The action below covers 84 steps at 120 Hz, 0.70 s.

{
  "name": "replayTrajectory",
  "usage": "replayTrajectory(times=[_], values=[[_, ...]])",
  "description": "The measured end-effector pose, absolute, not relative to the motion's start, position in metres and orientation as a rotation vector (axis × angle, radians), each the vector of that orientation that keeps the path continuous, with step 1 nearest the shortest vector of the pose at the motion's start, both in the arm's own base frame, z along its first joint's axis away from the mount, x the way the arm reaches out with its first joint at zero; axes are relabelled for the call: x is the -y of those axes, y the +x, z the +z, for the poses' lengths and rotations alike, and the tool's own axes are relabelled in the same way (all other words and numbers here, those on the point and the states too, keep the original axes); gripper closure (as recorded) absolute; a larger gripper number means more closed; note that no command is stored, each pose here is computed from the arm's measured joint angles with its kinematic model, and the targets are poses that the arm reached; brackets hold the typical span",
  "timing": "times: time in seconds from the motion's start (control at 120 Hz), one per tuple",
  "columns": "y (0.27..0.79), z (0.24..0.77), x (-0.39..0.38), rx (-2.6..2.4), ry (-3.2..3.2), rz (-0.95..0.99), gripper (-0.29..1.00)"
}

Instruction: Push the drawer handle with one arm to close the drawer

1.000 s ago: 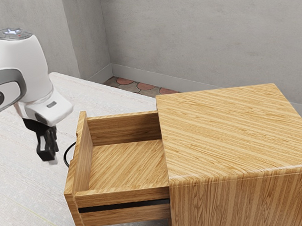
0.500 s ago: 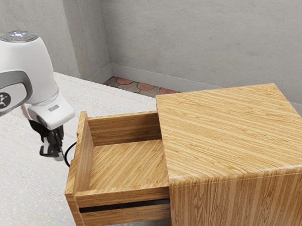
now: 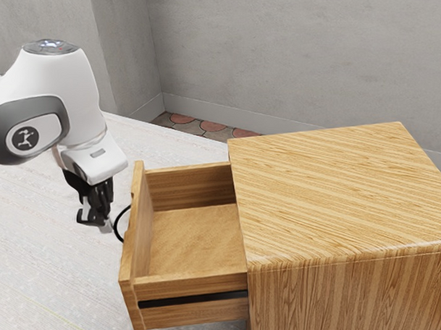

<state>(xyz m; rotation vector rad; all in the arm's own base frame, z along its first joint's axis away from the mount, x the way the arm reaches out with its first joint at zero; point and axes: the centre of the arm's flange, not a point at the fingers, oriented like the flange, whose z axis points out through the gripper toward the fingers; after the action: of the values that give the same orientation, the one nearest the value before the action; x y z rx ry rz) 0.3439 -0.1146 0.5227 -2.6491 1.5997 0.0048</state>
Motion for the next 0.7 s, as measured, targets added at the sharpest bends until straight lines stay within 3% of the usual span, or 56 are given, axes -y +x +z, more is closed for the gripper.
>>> replayTrajectory(times=[0.7], values=[[0.388, 0.523, 0.173, -1.736, -2.588, -0.1, 0.78]])
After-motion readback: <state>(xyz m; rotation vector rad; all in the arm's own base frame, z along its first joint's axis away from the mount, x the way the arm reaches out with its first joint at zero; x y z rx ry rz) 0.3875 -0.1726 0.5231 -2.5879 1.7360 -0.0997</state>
